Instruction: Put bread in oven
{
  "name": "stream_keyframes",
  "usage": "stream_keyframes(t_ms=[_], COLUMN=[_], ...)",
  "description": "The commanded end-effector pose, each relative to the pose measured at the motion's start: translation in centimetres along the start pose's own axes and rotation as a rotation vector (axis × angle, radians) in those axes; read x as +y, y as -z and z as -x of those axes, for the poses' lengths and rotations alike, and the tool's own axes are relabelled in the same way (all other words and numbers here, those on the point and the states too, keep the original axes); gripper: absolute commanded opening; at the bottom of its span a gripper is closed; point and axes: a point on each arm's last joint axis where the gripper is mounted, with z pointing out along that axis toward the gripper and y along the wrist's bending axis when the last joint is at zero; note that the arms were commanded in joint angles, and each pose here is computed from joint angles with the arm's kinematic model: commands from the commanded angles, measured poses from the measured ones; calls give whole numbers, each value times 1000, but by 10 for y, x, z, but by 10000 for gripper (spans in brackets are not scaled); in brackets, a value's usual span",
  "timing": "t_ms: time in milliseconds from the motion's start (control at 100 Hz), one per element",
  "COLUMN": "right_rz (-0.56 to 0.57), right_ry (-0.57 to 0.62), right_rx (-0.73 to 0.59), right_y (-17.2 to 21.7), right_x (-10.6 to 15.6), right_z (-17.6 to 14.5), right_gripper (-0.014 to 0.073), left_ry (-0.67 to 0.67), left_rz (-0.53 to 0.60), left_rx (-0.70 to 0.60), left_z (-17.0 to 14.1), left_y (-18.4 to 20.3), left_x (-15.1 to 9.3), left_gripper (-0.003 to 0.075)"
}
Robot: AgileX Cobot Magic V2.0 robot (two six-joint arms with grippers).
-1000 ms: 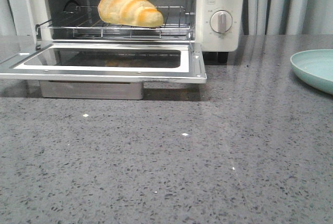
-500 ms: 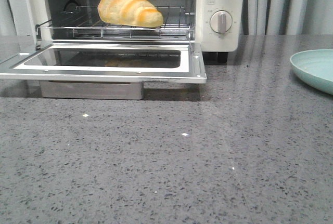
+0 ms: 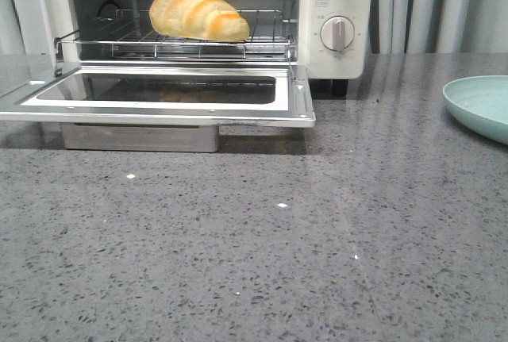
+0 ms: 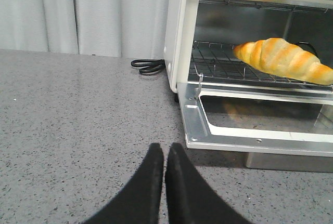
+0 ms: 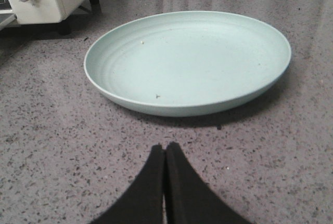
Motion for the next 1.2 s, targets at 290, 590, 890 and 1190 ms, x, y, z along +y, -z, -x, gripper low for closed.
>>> stream_keyframes(t_ms=[290,590,890,1190], right_rz=[-70,-106,-101,-101], right_ry=[-13,-5,15,8], right_rx=[-124,-116,-71,-19], right_y=[3,7,6,6], right_x=[-4,-7,-6,-6], right_z=[2,-1,-5,-10], right_gripper=[-68,-68,-68,-68], left_ry=[6,6,6,6], left_rz=[-23,-23,-23,-23], left_rx=[-126,-126,-126,-126], left_z=[16,16,16,16], left_y=[6,6,6,6], left_x=[-3,-3,-3,-3], left_gripper=[-21,-21,-21,-21])
